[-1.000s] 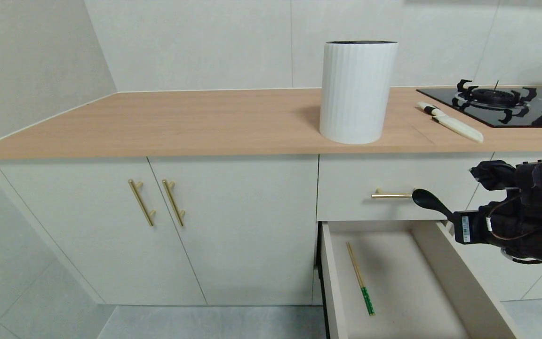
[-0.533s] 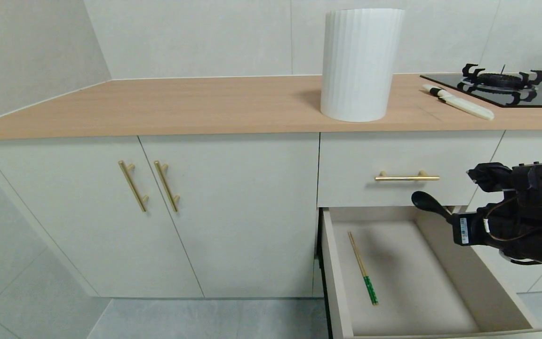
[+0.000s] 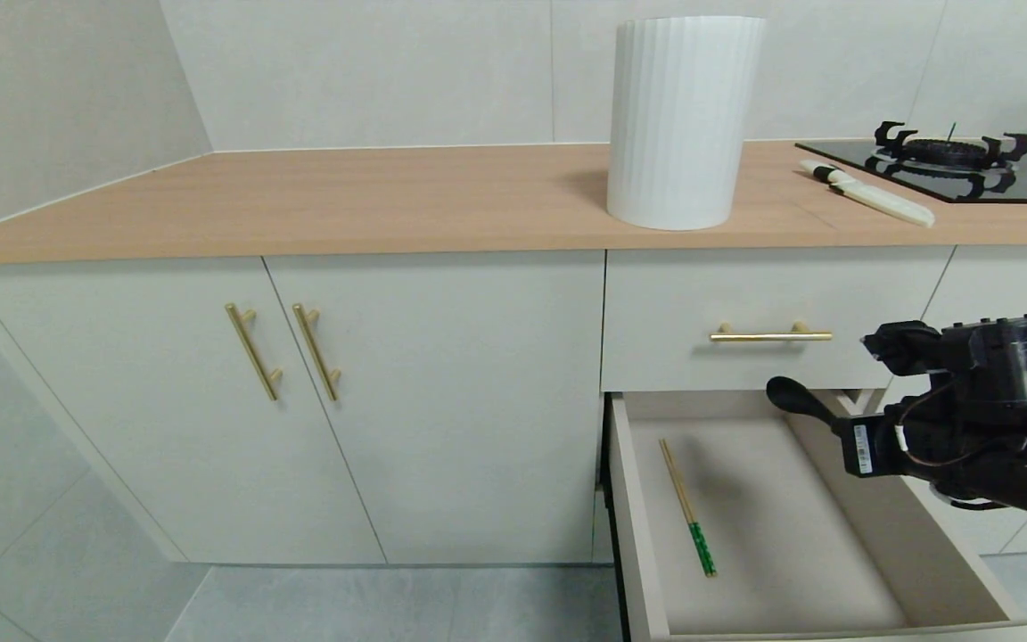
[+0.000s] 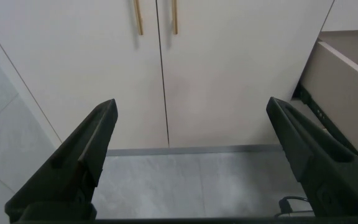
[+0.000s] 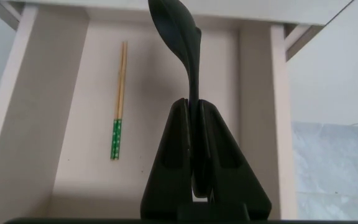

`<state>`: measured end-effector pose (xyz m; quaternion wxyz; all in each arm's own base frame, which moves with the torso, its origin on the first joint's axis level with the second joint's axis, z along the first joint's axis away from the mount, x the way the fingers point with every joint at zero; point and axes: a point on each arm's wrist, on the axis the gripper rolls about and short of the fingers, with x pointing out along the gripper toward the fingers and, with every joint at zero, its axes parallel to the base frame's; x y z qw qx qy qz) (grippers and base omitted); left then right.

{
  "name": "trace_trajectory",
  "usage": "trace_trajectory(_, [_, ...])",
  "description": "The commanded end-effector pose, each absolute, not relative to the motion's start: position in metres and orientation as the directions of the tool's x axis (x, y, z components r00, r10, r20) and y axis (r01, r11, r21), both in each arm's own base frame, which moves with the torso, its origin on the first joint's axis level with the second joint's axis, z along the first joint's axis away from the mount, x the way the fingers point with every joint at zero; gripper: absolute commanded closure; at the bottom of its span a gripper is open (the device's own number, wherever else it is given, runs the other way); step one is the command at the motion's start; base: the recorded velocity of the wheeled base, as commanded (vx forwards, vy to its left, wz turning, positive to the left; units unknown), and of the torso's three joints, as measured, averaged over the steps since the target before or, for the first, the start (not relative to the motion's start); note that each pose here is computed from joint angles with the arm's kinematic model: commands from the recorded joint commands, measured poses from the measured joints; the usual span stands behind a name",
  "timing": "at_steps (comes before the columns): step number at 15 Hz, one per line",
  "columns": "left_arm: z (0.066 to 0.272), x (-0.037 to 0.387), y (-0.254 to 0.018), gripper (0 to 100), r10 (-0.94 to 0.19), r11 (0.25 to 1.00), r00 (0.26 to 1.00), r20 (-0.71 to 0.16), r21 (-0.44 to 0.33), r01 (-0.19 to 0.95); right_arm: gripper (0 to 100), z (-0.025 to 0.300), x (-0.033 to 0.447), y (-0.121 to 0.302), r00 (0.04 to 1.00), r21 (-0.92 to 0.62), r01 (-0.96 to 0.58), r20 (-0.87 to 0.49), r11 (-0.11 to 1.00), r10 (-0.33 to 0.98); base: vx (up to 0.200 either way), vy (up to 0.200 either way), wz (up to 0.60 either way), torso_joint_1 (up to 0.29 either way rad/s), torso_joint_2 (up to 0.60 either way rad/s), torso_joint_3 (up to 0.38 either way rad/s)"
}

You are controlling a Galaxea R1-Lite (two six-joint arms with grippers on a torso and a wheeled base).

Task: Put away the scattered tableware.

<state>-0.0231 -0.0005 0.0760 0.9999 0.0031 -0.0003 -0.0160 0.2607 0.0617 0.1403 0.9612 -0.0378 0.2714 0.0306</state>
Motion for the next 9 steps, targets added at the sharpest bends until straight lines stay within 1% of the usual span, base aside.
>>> trace_trajectory(1, [0.076, -0.023, -0.001, 0, -0.032, 0.999, 0.999, 0.000, 0.006, 0.032, 100, 0.114, 0.267, 0.078, 0.797, -0.074, -0.131, -0.601, 0.989, 0.061, 0.000, 0.000, 0.00, 0.000, 0.00, 0.000])
trace_trajectory(3, [0.076, -0.023, -0.001, 0, -0.032, 0.999, 0.999, 0.000, 0.006, 0.032, 100, 0.092, 0.275, 0.090, 0.751, -0.086, -0.162, -0.657, 0.983, 0.066, 0.000, 0.000, 0.00, 0.000, 0.00, 0.000])
trace_trajectory(5, [0.076, -0.023, -0.001, 0, -0.032, 0.999, 0.999, 0.000, 0.006, 0.032, 100, 0.071, 0.288, 0.096, 0.711, -0.087, -0.157, -0.701, 0.984, 0.051, 0.000, 0.000, 0.00, 0.000, 0.00, 0.000])
trace_trajectory(8, [0.076, -0.023, -0.001, 0, -0.032, 0.999, 0.999, 0.000, 0.006, 0.032, 100, 0.041, 0.312, 0.112, 0.687, -0.015, -0.032, -0.727, 0.999, 0.010, 0.000, 0.000, 0.00, 0.000, 0.00, 0.000])
trace_trajectory(9, [0.076, -0.023, -0.001, 0, -0.032, 0.999, 0.999, 0.000, 0.006, 0.032, 100, 0.032, 0.319, 0.115, 0.686, -0.017, 0.008, -0.727, 1.000, -0.018, 0.000, 0.000, 0.00, 0.000, 0.00, 0.000])
